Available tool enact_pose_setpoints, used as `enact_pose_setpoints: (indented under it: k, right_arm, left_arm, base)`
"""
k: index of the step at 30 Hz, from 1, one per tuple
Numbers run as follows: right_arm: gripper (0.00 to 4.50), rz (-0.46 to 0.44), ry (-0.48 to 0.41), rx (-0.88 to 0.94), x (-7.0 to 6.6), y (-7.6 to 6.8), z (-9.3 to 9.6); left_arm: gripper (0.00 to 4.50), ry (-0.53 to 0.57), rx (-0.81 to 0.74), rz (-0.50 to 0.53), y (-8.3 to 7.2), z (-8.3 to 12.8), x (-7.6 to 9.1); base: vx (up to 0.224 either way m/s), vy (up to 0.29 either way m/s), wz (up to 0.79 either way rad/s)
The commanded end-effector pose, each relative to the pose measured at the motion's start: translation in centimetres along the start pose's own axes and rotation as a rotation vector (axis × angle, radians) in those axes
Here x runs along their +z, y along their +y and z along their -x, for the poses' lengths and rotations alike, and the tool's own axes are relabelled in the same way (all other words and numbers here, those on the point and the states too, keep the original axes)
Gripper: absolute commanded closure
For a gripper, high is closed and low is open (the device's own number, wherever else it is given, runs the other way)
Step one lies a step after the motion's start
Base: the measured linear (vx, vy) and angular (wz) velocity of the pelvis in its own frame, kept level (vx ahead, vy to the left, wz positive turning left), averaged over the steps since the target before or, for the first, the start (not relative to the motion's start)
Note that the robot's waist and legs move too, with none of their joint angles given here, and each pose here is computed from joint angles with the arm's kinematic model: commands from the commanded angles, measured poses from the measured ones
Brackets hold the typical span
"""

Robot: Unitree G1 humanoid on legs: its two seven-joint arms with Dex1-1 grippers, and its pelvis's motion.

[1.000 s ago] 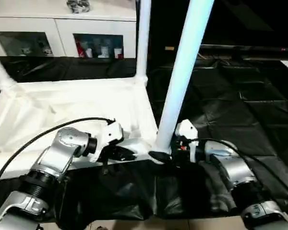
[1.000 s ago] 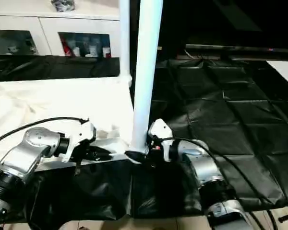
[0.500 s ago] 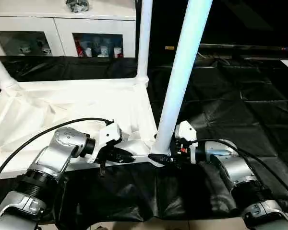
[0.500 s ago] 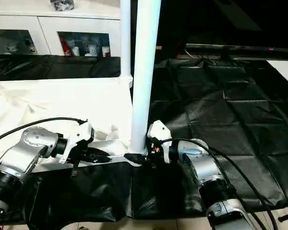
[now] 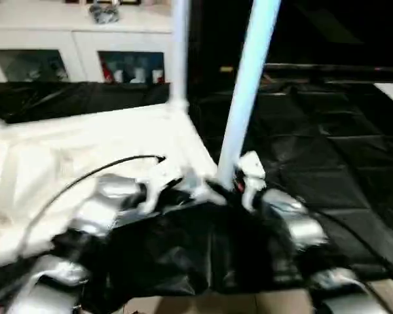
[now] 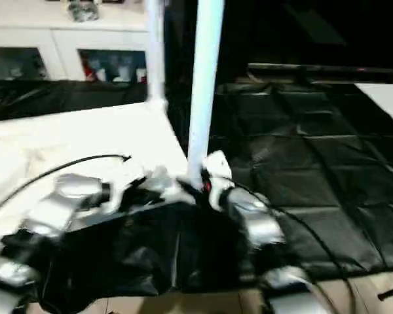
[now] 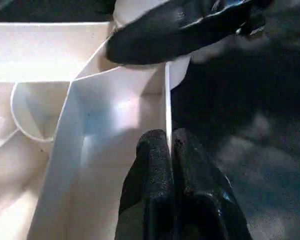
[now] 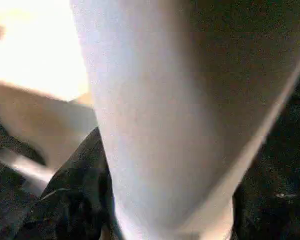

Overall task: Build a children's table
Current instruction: Rotate leg to tighten

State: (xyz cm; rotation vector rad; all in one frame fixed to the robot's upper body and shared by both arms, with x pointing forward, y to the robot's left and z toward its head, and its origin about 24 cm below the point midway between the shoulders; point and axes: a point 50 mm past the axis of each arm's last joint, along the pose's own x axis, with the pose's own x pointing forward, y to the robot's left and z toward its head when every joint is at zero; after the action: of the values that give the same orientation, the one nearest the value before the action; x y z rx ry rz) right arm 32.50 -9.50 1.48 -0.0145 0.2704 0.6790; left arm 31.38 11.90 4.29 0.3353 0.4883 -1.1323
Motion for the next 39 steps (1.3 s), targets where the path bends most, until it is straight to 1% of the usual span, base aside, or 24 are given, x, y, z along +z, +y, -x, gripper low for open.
enact_pose_setpoints:
  k: [1,2,3,4,5,6,8,11,12,16,18,20,21,22,24,25,26,28,31,33,36,37,38,39]
  right_arm:
    - [1.78,-0.012,0.068,-0.006,-1.0,1.6,-1.1]
    - [1.78,-0.008,0.049,0.011,-0.7,2.1,-1.4]
    - [1.44,-0.006,0.035,0.023,-0.5,2.4,-1.6]
    - [1.44,-0.006,0.035,0.023,-0.5,2.4,-1.6]
    - [1.10,-0.009,0.020,0.036,-0.3,2.7,-1.7]
    - [1.10,-0.023,0.000,0.058,0.0,2.9,-1.8]
    - [0.98,-0.023,-0.025,0.102,0.5,2.7,-1.6]
    - [0.85,0.001,-0.032,0.138,0.6,2.4,-1.2]
    - [0.61,0.025,-0.034,0.207,0.7,2.2,-0.6]
    - [0.61,0.081,-0.019,0.388,0.7,1.6,1.4]
    - [0.61,0.078,-0.009,0.444,0.6,1.3,2.2]
    - [0.61,0.103,0.015,0.519,0.5,0.7,3.4]
    - [0.61,0.106,0.019,0.527,0.5,0.7,3.5]
    - [0.61,0.119,0.035,0.556,0.4,0.3,4.1]
    - [0.61,0.127,0.047,0.584,0.5,-0.2,4.6]
    - [0.76,0.129,0.050,0.595,0.6,-0.3,4.8]
    - [0.76,0.133,0.058,0.605,0.6,-0.5,4.9]
    - [0.97,0.139,0.070,0.623,0.7,-0.6,5.1]
    - [1.06,0.151,0.083,0.638,0.9,-0.7,5.2]
    - [1.26,0.154,0.086,0.641,0.9,-0.7,5.2]
    - [1.53,0.154,0.081,0.651,1.0,-0.5,4.9]
    - [1.53,0.153,0.080,0.653,1.0,-0.4,4.9]
    - [1.65,0.153,0.080,0.653,1.0,-0.4,4.9]
    - [1.69,0.136,0.070,0.637,0.9,-0.2,4.7]
  left_arm:
    - [4.50,-0.092,-0.107,-0.022,-2.1,-2.6,2.2]
    - [4.50,-0.099,-0.119,-0.028,-2.3,-2.9,2.5]
    - [4.50,-0.104,-0.127,-0.032,-2.5,-3.1,2.6]
    - [4.50,-0.104,-0.127,-0.032,-2.5,-3.1,2.6]
    - [4.50,-0.103,-0.134,-0.043,-2.6,-3.1,2.7]
    - [4.50,-0.101,-0.141,-0.051,-2.7,-3.1,2.7]
    - [4.50,-0.100,-0.164,-0.066,-2.7,-2.7,2.4]
    - [4.50,-0.098,-0.191,-0.075,-2.7,-2.2,2.1]
    - [4.50,-0.096,-0.224,-0.085,-2.7,-1.6,1.7]
    - [4.50,-0.086,-0.284,-0.098,-2.6,-0.3,1.1]
    - [4.50,-0.078,-0.298,-0.101,-2.4,0.1,0.8]
    - [4.50,-0.063,-0.313,-0.106,-2.1,0.8,0.4]
    - [4.50,-0.061,-0.314,-0.106,-2.0,0.8,0.4]
    - [4.50,-0.047,-0.324,-0.106,-1.8,1.2,0.1]
    - [4.50,-0.036,-0.336,-0.102,-1.5,1.7,-0.1]
    - [4.50,-0.032,-0.339,-0.100,-1.4,1.9,-0.2]
    - [4.50,-0.026,-0.347,-0.103,-1.4,2.1,-0.3]
    - [4.50,-0.018,-0.358,-0.103,-1.2,2.4,-0.4]
    - [4.50,-0.011,-0.365,-0.102,-1.0,2.7,-0.5]
    - [4.50,-0.009,-0.368,-0.100,-0.9,2.9,-0.5]
    - [4.50,-0.009,-0.375,-0.095,-0.9,3.0,-0.6]
    - [4.50,-0.009,-0.375,-0.095,-0.9,3.0,-0.7]
    - [4.50,-0.009,-0.375,-0.095,-0.9,3.0,-0.7]
    - [4.50,-0.019,-0.344,-0.093,-0.8,2.8,-0.6]
  base:
    - [0.000,0.000,0.00]
    - [0.000,0.000,0.00]
    - [0.000,0.000,0.00]
    - [0.000,0.000,0.00]
    - [0.000,0.000,0.00]
    - [0.000,0.000,0.00]
    - [0.000,0.000,0.00]
    - [0.000,0.000,0.00]
    - [0.000,0.000,0.00]
    - [0.028,-0.011,0.04]
    - [0.055,-0.026,0.11]
    - [0.026,-0.013,0.06]
    - [0.000,0.000,0.00]
    - [0.000,0.000,0.00]
    - [0.000,0.000,0.00]
    - [0.000,0.000,0.00]
    - [0.000,0.000,0.00]
    - [0.000,0.000,0.00]
    - [0.000,0.000,0.00]
    - [0.000,0.000,0.00]
    - [0.000,0.000,0.00]
    - [0.000,0.000,0.00]
    - [0.000,0.000,0.00]
    - [0.000,0.000,0.00]
